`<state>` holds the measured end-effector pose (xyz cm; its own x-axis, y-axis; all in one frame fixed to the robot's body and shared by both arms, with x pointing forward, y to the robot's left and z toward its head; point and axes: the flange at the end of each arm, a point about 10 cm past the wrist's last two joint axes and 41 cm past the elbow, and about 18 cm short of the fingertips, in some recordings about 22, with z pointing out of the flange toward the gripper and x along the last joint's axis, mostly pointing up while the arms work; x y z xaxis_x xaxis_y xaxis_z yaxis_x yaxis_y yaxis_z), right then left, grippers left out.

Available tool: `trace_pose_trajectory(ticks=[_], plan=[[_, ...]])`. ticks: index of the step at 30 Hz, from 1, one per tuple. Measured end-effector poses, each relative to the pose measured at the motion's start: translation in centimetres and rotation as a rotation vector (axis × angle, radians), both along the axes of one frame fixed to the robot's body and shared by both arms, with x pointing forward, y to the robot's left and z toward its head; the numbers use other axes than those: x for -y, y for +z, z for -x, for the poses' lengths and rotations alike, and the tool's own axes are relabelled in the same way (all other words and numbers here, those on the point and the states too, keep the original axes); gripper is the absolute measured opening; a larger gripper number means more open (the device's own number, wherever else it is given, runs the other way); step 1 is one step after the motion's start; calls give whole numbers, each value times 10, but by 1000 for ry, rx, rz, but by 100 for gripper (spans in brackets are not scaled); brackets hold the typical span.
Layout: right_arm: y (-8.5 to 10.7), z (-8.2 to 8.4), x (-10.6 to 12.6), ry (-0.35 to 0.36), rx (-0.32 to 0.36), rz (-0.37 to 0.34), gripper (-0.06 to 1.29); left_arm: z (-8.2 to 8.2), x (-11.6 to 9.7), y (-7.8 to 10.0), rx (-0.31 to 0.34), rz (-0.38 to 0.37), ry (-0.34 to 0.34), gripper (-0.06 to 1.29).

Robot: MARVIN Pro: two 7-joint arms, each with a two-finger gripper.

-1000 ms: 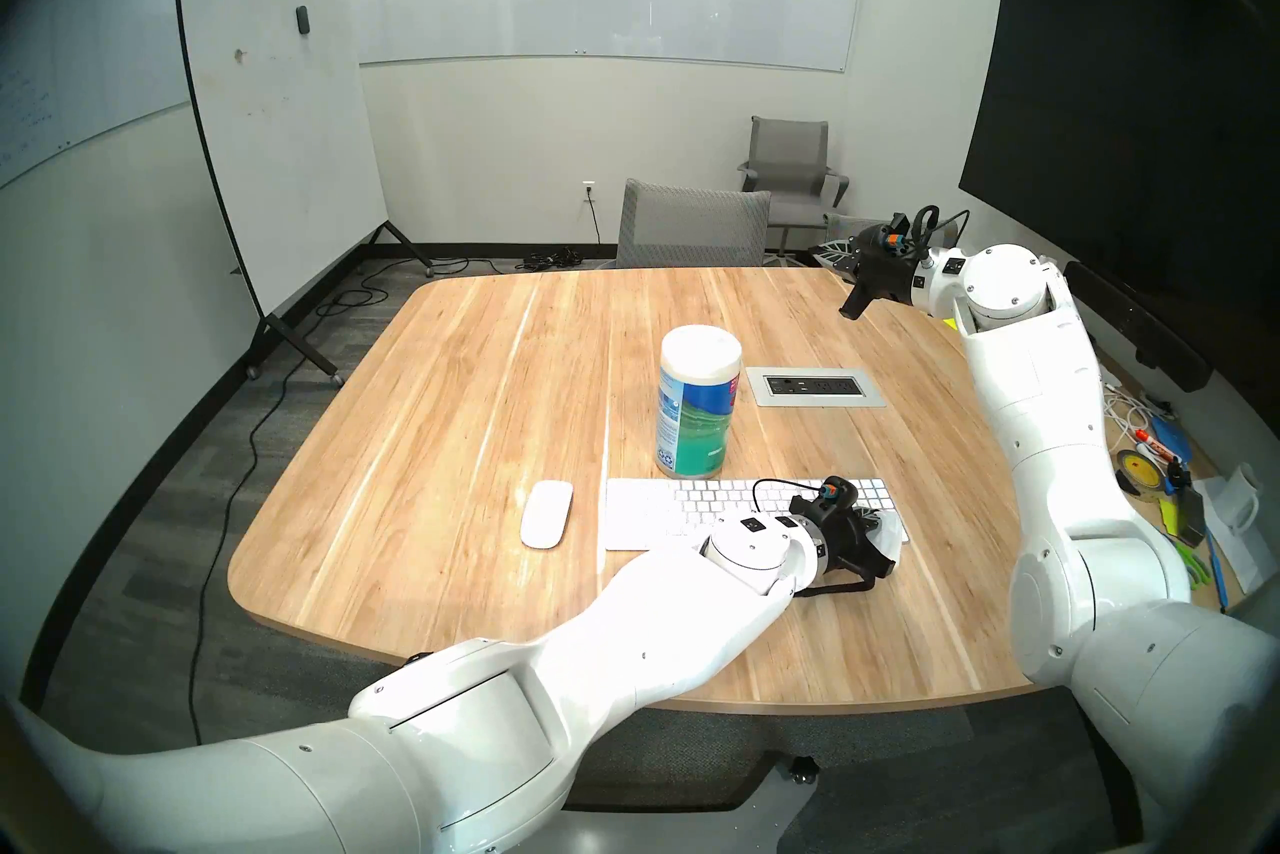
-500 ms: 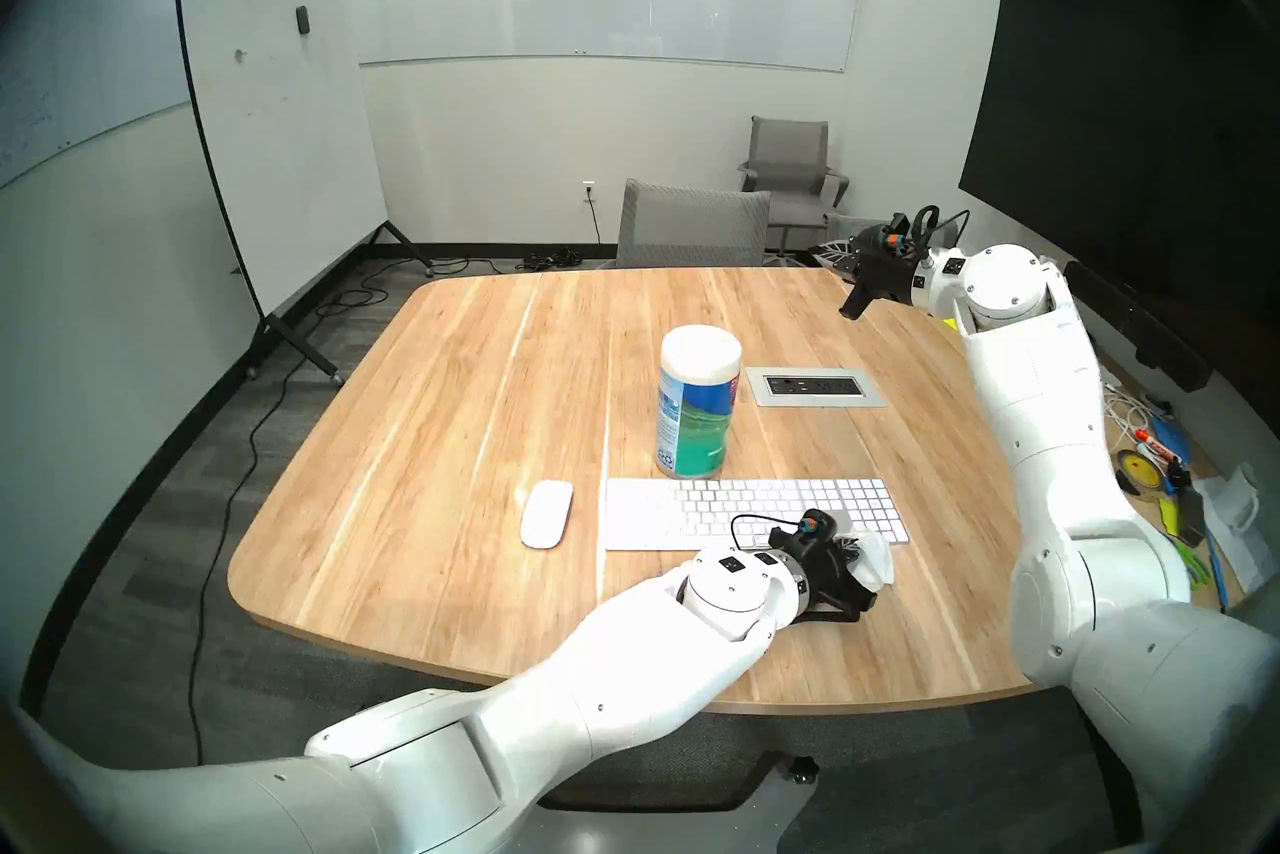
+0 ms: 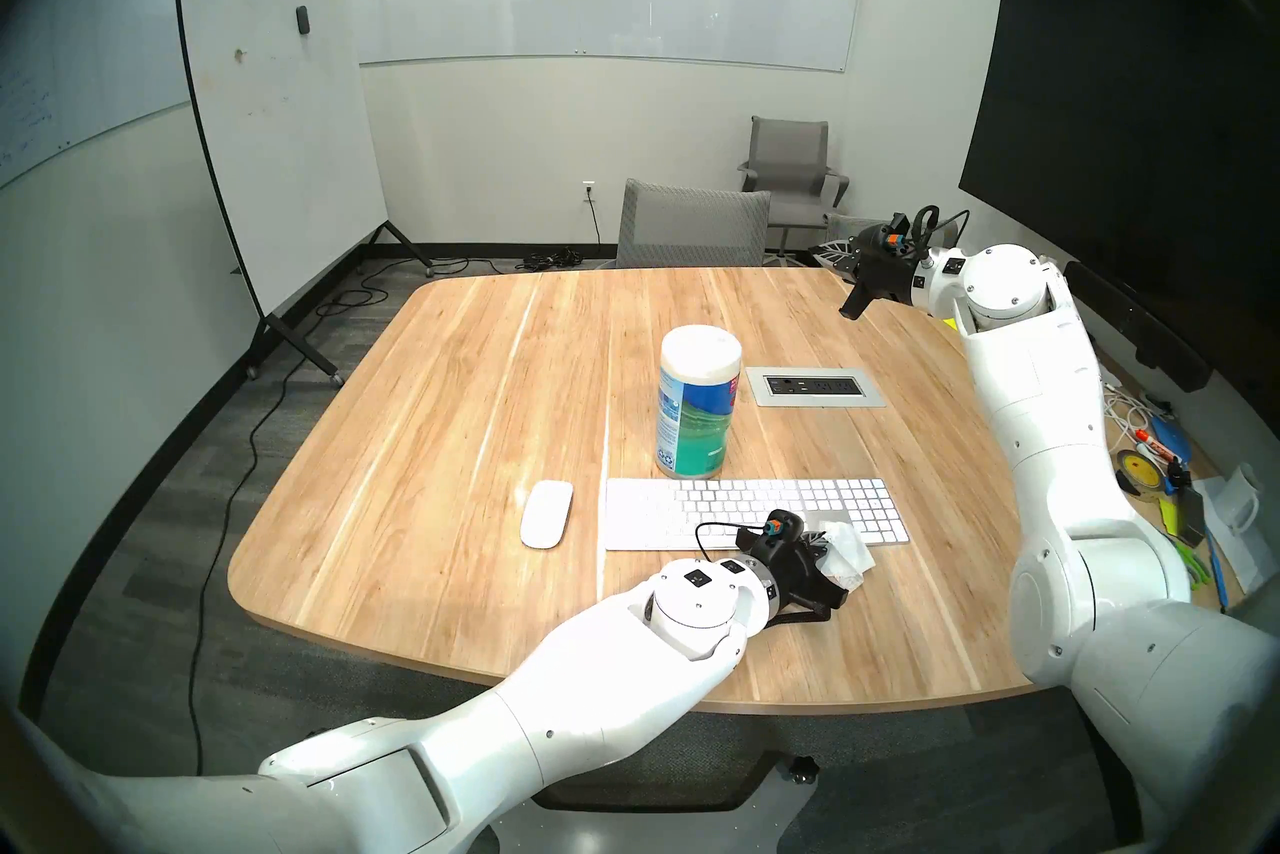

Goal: Wipe the keyboards and mice with a disinfecting wipe, then set the wipe down

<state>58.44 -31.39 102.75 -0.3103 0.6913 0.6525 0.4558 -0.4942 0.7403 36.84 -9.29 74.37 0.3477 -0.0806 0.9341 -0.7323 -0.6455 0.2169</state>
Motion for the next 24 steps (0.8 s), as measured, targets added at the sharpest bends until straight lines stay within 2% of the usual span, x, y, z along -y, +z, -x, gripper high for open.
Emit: trace_pose_trajectory(ticks=[5,13,18,24], plan=[[0,0,0,0,0,0,-3,6,-16,0,-13,0,40,-2],[0,0,0,0,0,0,-3,7,-42,5,-19,3,93,-2],[0,0,0,0,0,0,-3,14,-59,4,-40,-9,107,-2],[0,0,0,0,0,0,-3,32,-79,-1,-85,-27,116,-2]])
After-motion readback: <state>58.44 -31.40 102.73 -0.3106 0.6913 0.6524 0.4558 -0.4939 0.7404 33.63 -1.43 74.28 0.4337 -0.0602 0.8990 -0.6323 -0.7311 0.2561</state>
